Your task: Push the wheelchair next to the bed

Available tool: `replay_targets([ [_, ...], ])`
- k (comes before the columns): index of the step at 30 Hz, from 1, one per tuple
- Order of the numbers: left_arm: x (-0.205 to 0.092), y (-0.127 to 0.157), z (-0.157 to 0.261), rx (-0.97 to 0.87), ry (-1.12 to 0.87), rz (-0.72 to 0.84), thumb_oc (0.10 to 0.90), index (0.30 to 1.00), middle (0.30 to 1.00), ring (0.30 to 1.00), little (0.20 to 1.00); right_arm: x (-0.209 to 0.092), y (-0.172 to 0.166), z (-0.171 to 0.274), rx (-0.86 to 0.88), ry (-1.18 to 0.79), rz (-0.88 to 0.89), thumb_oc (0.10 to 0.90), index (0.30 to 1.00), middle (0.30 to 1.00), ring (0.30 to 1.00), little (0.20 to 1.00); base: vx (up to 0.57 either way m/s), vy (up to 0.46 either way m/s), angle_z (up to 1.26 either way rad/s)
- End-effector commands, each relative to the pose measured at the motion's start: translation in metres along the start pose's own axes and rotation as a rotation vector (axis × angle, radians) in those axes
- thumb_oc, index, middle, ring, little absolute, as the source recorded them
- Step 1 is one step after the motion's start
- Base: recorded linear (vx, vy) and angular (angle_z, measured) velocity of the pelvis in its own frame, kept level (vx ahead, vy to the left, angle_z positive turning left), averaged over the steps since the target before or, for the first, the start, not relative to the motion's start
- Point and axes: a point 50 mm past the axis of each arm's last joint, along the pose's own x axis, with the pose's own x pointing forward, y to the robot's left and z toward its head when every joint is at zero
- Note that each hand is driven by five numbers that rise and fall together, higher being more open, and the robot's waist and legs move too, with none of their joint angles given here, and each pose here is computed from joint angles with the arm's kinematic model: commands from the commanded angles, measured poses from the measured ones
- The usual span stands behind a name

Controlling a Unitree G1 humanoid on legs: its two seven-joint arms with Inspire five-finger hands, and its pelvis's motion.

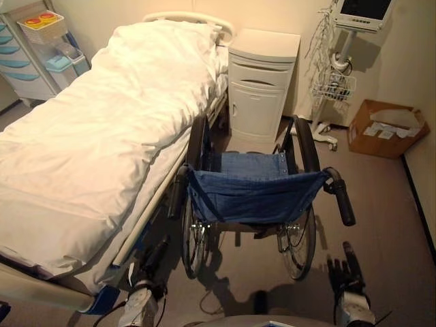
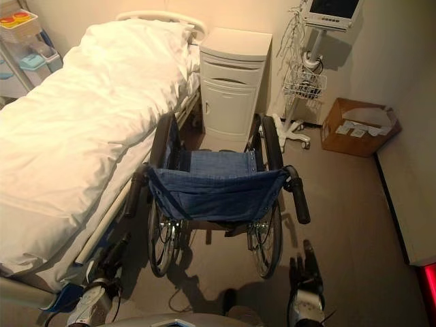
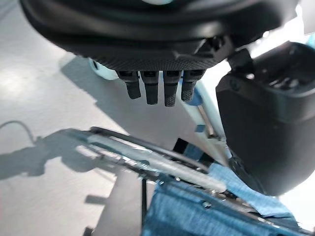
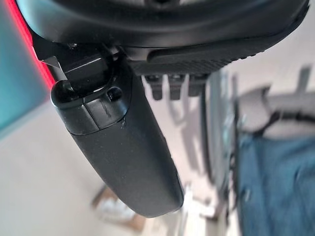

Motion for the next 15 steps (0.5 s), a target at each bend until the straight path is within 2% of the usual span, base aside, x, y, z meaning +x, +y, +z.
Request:
replay_targets([
  [1,0.007,-0.004,0.029,-0.032,-0.154,-0.032,0.8,0.9,0.9,0.9,0.9,0.005,0.04,0.007,-0.087,-0.019,0.204,0.8,0.9,0.9,0.9,0.9,0.0,0.0,0.0],
  [5,0.008,0.001,0.017,-0.048,-0.075,-0.017,0.8,0.9,0.9,0.9,0.9,0.007,0.02,0.01,-0.328,-0.01,0.098,0.8,0.9,0.9,0.9,0.9,0.0,0.004,-0.02],
  [8,0.007,0.003,0.001,-0.039,0.019,-0.035,0.8,0.9,0.9,0.9,0.9,0.008,0.008,0.016,-0.673,-0.038,0.01,0.8,0.9,0.9,0.9,0.9,0.0,0.0,0.0],
  [9,0.006,0.002,-0.005,-0.021,0.054,-0.051,0.8,0.9,0.9,0.9,0.9,0.008,0.004,0.015,-0.855,-0.028,-0.006,0.8,0.9,0.9,0.9,0.9,0.0,0.0,0.0],
  [10,0.006,0.002,-0.009,-0.009,0.072,-0.06,0.8,0.9,0.9,0.9,0.9,0.008,0.003,0.016,-0.932,-0.035,-0.003,0.8,0.9,0.9,0.9,0.9,0.0,0.0,0.0],
  [11,0.005,0.003,-0.015,0.013,0.109,-0.075,0.8,0.9,0.9,0.9,0.9,0.008,0.001,0.013,-1.085,-0.018,0.009,0.8,0.9,0.9,0.9,0.9,-0.04,-0.011,0.02],
  [12,0.002,0.005,-0.026,0.042,0.174,-0.096,0.8,0.9,0.9,0.9,0.9,0.007,-0.007,0.008,-1.297,0.04,0.025,0.8,0.9,0.9,0.9,0.9,-0.05,-0.013,0.02],
  [15,-0.003,0.009,-0.042,0.145,0.272,-0.136,0.8,0.9,0.9,0.9,0.9,0.004,-0.016,-0.002,-1.712,0.165,0.113,0.8,0.9,0.9,0.9,0.9,-0.03,-0.009,0.0],
])
